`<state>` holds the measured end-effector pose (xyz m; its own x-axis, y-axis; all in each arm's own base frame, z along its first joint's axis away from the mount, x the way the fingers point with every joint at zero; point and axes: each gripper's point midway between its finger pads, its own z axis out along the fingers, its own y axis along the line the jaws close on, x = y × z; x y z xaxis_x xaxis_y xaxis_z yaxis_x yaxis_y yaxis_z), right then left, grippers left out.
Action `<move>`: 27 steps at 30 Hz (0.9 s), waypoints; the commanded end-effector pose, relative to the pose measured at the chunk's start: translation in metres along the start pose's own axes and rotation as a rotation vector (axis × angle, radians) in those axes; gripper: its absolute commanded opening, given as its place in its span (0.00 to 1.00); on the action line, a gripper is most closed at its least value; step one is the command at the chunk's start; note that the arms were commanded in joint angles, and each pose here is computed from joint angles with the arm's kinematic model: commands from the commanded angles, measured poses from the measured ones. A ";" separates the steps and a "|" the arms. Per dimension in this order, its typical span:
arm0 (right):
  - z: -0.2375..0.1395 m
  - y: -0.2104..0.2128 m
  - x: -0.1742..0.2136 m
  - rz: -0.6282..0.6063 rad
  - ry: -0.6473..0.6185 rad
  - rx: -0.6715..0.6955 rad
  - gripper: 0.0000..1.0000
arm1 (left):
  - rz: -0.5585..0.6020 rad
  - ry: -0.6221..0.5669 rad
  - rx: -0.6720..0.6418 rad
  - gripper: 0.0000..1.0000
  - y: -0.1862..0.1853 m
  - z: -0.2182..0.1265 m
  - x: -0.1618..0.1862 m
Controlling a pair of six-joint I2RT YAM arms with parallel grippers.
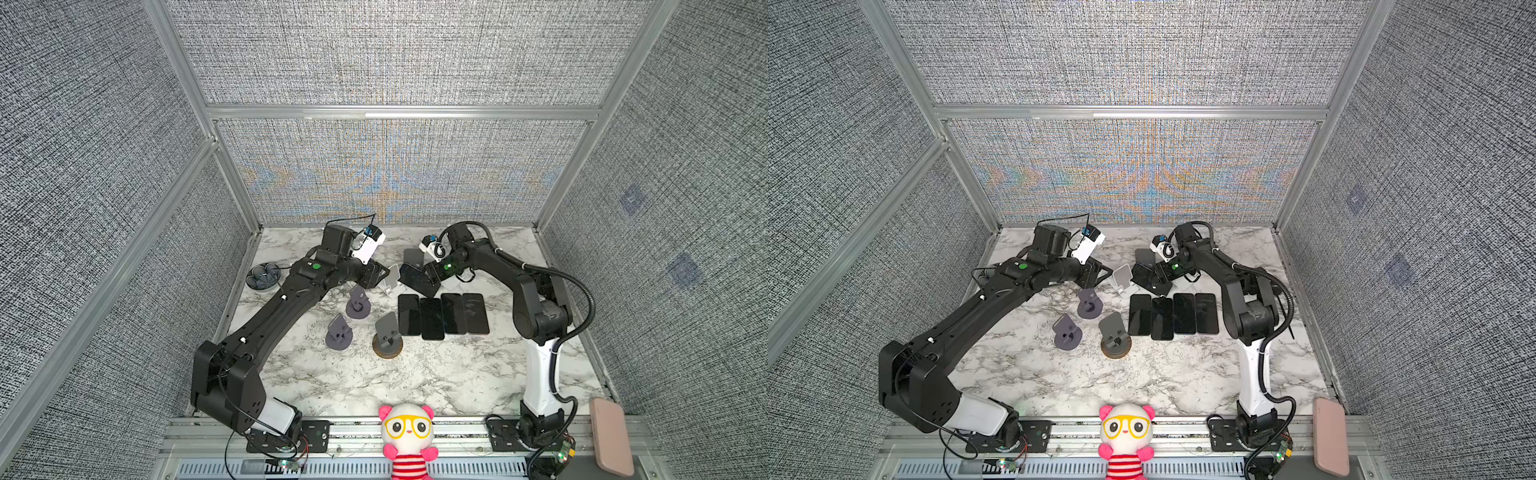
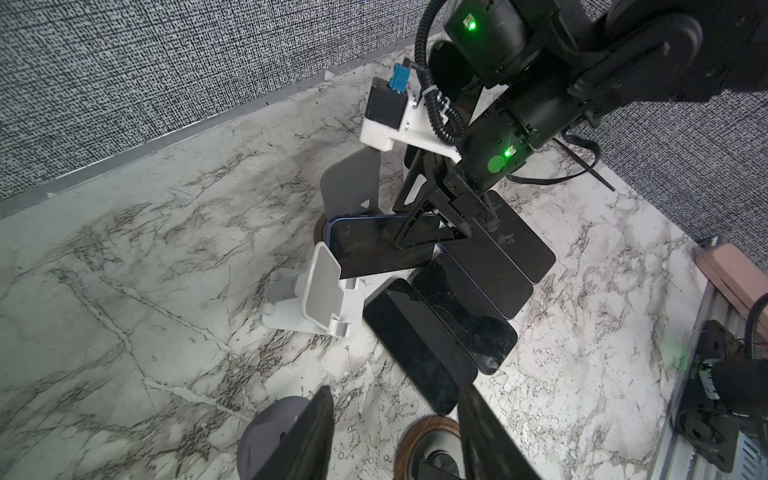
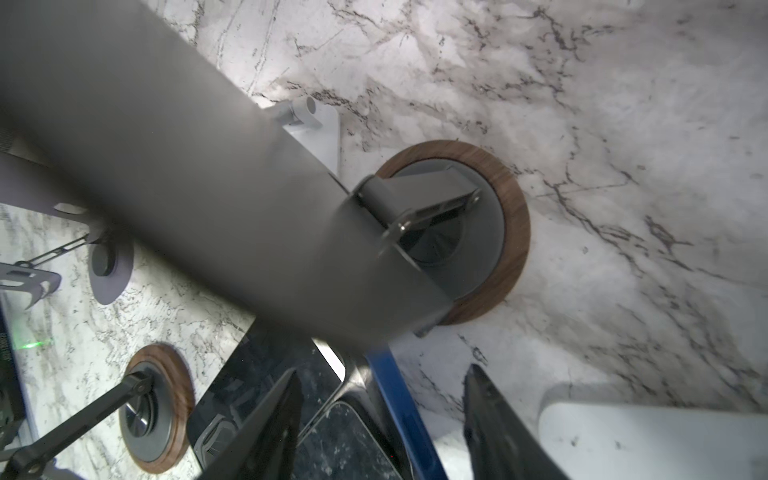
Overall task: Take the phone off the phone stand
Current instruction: 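Grasp the blue-edged phone with the right gripper while the left gripper holds it, then carry the blue-edged phone down with the right gripper while the left gripper draws back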
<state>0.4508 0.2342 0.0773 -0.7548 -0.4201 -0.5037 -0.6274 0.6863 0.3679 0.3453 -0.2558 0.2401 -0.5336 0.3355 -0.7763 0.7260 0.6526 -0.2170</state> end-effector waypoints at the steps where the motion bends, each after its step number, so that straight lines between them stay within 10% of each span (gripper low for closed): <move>1: 0.001 0.004 0.011 0.037 0.041 -0.017 0.50 | 0.017 -0.016 -0.008 0.50 0.002 0.000 -0.004; 27: 0.000 0.011 0.020 0.049 0.053 0.007 0.10 | 0.028 -0.022 -0.028 0.50 0.005 -0.002 -0.002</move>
<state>0.4365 0.2414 0.0809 -0.7601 -0.4131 -0.5016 -0.6258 0.6734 0.3937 0.3468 -0.2518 0.2330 -0.5332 0.3486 -0.7708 0.7195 0.6661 -0.1965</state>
